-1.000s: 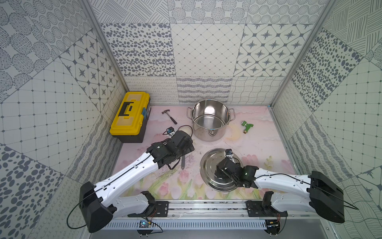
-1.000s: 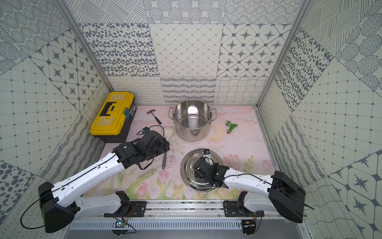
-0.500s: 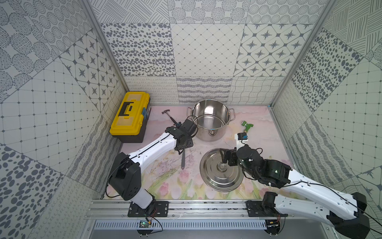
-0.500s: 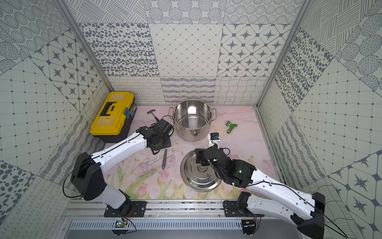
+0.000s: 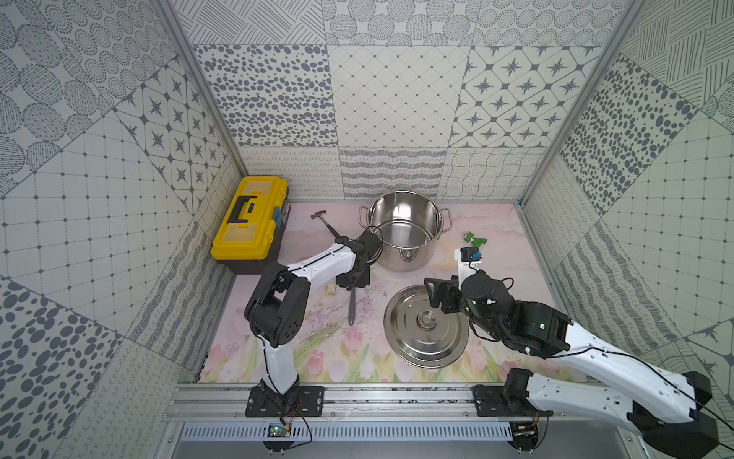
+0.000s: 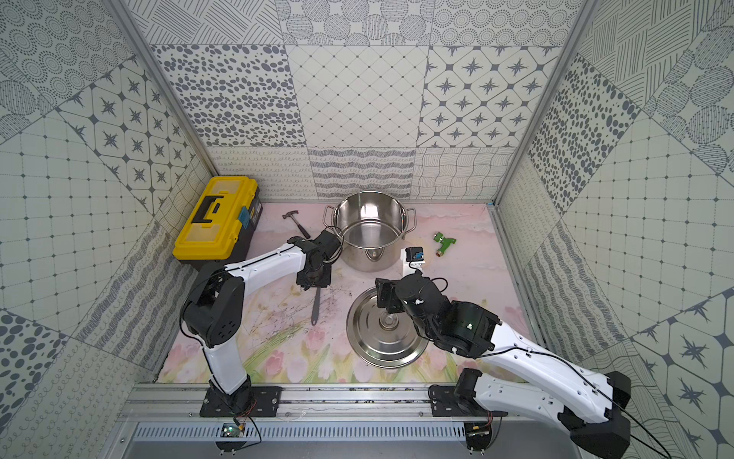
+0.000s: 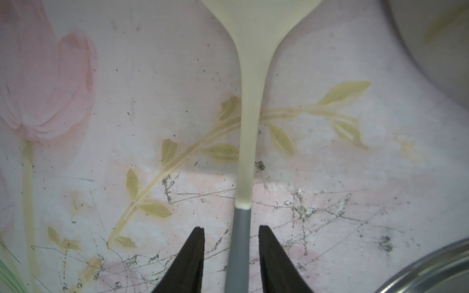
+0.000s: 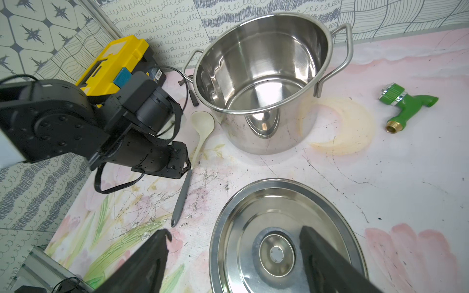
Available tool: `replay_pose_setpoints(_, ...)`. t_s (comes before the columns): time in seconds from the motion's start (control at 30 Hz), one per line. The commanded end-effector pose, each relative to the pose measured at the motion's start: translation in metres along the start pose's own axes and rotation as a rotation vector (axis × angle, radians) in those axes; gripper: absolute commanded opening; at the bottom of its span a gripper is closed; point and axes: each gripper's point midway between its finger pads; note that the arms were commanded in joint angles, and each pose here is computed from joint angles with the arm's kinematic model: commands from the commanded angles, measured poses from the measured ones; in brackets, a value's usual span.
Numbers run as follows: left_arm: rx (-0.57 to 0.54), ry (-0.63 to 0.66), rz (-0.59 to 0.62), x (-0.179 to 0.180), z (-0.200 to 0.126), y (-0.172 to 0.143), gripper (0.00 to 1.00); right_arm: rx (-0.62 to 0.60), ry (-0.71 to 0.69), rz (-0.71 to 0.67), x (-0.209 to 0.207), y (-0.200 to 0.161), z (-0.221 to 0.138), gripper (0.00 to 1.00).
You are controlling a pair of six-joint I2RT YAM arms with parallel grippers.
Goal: Stir the soup with a spoon
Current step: Pick up the spoon from the center of the board.
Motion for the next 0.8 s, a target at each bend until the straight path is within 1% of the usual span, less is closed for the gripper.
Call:
replay_pose_setpoints(0.0, 0.021, -0.033, 0.067, 0.001, 0.011, 0.003, 0.38, -0.048, 0.038, 0.008, 0.010, 0.020, -0.011, 0.85)
replay_pose_setpoints(0.23, 0.017, -0.071, 0.051, -0.001, 0.023, 0.005, 0.34, -0.041, 0.029, 0.001, 0.014, 0.021, -0.006, 0.85)
replay_pose_setpoints(0.33, 0.027, -0.086, 0.045, -0.004, 0.029, 0.006, 0.30, -0.030, 0.030, -0.002, 0.017, 0.020, -0.003, 0.85)
replay_pose_setpoints(0.63, 0.030, -0.110, 0.030, -0.011, 0.040, 0.005, 0.28, -0.017, 0.029, -0.012, 0.022, 0.021, 0.002, 0.85)
replay_pose_setpoints(0.7, 0.038, -0.107, 0.029, -0.010, 0.043, 0.002, 0.23, -0.012, 0.029, -0.014, 0.024, 0.021, 0.004, 0.85)
replay_pose_setpoints(0.73, 0.043, -0.110, 0.029, -0.010, 0.044, 0.000, 0.20, -0.012, 0.031, -0.015, 0.025, 0.021, 0.004, 0.85)
replay_pose_setpoints(0.77, 0.047, -0.118, 0.030, -0.012, 0.045, -0.002, 0.14, -0.011, 0.033, -0.018, 0.027, 0.022, 0.005, 0.85)
Point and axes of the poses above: each gripper's point midway between its finger pads, its own z axis out along the fingers, its own x axis along the line the jaws close on, y = z × x, and after that the axes turned 7 degrees about z, right-handed
